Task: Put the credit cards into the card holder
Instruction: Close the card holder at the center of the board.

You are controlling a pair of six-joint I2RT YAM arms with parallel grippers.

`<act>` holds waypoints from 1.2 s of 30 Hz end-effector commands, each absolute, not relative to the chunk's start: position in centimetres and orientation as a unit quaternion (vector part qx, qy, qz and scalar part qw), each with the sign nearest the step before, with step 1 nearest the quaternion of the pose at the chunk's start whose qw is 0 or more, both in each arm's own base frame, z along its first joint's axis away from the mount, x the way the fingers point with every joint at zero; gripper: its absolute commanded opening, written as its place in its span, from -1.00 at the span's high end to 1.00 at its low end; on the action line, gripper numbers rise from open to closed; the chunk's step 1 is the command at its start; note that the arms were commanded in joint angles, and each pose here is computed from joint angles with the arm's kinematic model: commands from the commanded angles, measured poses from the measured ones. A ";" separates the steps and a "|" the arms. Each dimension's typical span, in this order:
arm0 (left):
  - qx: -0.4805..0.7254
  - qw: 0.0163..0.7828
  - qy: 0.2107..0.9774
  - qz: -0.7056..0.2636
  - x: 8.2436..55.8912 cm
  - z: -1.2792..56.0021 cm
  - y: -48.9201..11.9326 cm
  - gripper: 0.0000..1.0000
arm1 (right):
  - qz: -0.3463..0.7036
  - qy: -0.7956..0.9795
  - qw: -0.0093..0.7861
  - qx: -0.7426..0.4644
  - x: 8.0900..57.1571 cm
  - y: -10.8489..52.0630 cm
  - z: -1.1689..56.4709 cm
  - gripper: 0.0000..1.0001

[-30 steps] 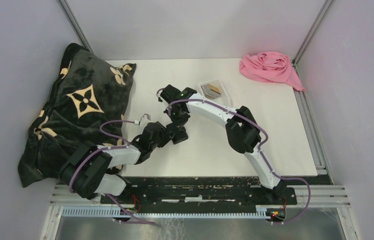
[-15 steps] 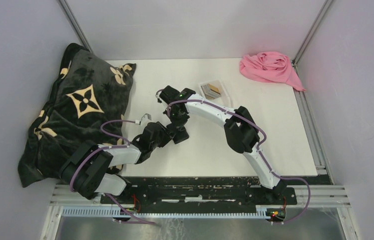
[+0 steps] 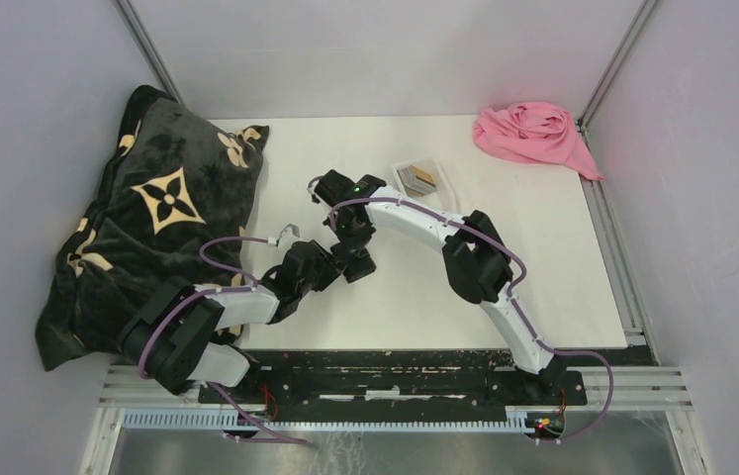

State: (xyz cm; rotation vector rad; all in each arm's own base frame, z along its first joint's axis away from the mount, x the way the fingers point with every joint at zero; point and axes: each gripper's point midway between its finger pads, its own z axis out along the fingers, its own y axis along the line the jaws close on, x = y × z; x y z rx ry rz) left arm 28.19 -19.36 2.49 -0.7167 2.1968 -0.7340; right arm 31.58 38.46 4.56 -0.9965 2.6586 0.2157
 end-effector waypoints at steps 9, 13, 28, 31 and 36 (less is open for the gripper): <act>-0.255 0.348 0.863 -0.265 27.9 1.7 -19.1 0.15 | 0.078 0.917 0.204 -0.334 33.3 38.3 8.5 0.98; -0.257 0.347 0.863 -0.264 27.8 1.5 -19.0 0.14 | 0.074 0.918 0.209 -0.330 33.6 37.8 8.8 0.98; -0.257 0.343 0.863 -0.268 27.9 1.3 -19.2 0.14 | 0.085 0.923 0.183 -0.329 33.0 37.9 7.2 0.98; -0.258 0.341 0.863 -0.268 27.9 1.2 -19.3 0.14 | 0.089 0.923 0.181 -0.329 32.8 38.2 7.1 0.98; -0.257 0.339 0.864 -0.270 27.9 1.1 -19.4 0.14 | 0.089 0.922 0.175 -0.335 32.2 38.6 6.7 0.98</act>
